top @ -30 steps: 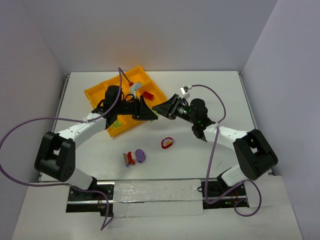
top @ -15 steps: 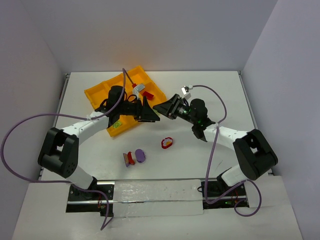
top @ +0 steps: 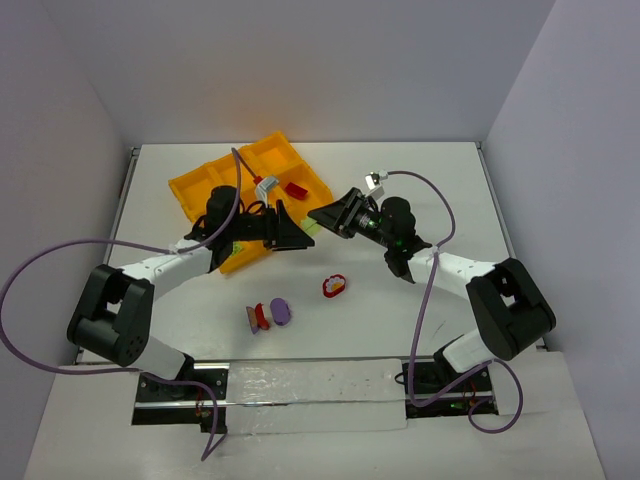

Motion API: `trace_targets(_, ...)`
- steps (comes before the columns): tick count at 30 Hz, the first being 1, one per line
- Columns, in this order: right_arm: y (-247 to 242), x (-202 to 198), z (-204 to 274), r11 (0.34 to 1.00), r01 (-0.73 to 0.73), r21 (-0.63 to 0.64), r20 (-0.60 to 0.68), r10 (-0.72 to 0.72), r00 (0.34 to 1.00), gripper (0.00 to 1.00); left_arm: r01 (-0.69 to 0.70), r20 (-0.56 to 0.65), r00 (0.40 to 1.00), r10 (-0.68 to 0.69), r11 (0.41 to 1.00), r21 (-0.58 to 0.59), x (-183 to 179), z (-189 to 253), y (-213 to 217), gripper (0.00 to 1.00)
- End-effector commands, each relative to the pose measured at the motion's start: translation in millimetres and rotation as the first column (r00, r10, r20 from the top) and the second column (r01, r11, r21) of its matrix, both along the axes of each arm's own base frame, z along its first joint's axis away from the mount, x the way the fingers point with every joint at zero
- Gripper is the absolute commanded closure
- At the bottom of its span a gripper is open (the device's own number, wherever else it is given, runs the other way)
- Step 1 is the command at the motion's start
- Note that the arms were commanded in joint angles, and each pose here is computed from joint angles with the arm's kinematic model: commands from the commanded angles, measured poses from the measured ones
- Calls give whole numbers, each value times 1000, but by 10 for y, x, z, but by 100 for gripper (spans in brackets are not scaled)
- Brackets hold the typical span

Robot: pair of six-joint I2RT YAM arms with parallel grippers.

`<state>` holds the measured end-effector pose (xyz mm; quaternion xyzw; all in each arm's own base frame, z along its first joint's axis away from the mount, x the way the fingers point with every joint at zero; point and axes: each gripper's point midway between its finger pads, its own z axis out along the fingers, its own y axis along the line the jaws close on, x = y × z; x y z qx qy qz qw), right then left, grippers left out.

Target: Sort the legos into containers by color

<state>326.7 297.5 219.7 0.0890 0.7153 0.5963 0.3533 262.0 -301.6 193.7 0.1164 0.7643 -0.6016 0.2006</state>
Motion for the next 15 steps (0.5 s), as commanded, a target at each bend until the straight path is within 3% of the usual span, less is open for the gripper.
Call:
trace_targets(1,-56,24,150,999,24,26,41,-25,999,100,-6,126,992,26,988,-156,1,383,-13,22)
trace_targets(15,-41,12,204,999,12,45,50,-14,999,100,-52,113,990,87,959,-279,33,416,-6,30)
